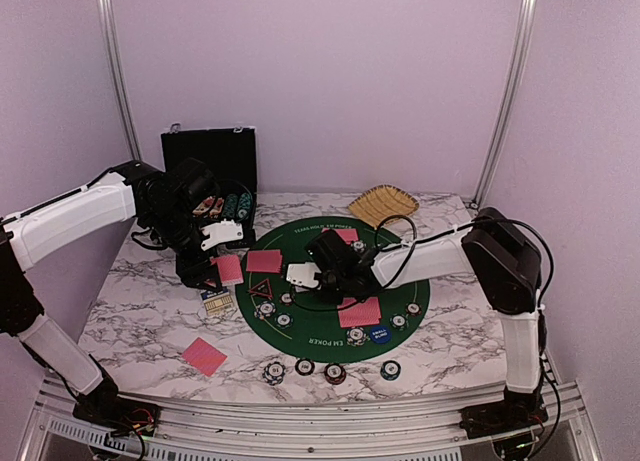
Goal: Distribute texas hold em gaming equipment
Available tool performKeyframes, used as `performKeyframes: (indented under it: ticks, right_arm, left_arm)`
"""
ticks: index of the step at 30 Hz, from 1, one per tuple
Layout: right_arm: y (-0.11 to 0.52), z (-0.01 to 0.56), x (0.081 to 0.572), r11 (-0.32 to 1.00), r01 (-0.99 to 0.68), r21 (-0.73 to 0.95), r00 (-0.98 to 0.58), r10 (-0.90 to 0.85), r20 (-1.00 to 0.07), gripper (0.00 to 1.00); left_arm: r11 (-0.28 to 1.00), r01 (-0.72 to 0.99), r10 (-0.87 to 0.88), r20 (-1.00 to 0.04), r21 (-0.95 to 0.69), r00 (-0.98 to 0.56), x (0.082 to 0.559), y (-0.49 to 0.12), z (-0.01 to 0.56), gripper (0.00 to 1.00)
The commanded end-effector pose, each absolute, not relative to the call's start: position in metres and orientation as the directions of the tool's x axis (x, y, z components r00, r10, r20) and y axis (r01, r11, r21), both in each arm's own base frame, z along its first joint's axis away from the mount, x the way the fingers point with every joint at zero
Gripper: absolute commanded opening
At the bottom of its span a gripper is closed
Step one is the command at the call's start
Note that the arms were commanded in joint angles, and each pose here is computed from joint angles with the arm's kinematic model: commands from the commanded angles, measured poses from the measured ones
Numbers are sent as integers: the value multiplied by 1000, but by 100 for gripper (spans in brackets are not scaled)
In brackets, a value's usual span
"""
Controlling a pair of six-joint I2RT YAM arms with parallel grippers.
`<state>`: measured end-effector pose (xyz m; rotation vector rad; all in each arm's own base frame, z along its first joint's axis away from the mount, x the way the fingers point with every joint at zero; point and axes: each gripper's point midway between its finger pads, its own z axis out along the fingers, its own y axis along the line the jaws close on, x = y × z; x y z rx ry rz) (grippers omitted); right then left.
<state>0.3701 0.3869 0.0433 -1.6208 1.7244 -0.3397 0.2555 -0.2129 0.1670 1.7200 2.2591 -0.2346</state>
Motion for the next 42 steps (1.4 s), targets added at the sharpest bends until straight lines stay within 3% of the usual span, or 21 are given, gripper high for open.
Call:
performKeyframes:
  ticks: [1,8,11,14,18,21,24,27,31,37,42]
  right_arm:
    - [393,49,354,195,-800,-568,36,-928,-370,6]
    - [392,52,348,190,-811,-553,32,-930,-366,27]
    - [394,63,347,221,-808,-546,22,-915,-404,43]
    - [399,91,352,302,-786,-540,6,-870,-494,55]
    - [393,141,375,506,-737,-447,-99,-736,-670,68]
    - [375,185,398,673,-695,-252,-211,-526,-824,84]
    - [347,228,419,762,-648,-17,-313,-286,-906,99]
    - [335,247,428,772,-614,162,-402,-129,-907,99]
    - [346,232,422,634,-695,340,-516,-110,-849,99]
    - [360,213,414,566,-630,531,-656,-22,-754,99]
    - [373,187,392,454,-475,754,-818,89,-569,99]
  left_arm:
    - [279,958,906,-346,60,-242,255,-213,178,0]
    - [280,959,906,-344,55,-244,256,-214,177,0]
    - [279,959,907,-344,55,-244,255,-213,177,0]
    - [280,958,907,-343,56,-244,255,-213,177,0]
    - [280,958,906,-346,61,-243,255,-213,178,0]
    - [280,958,906,-348,63,-242,255,-213,179,0]
    - [280,958,906,-347,63,-242,254,-212,179,0]
    - [280,958,906,-347,65,-241,255,-212,179,0]
    - [279,958,905,-352,66,-239,255,-213,181,0]
    - [280,958,904,-355,66,-240,256,-214,182,0]
    - [278,958,905,-353,70,-237,257,-214,182,0]
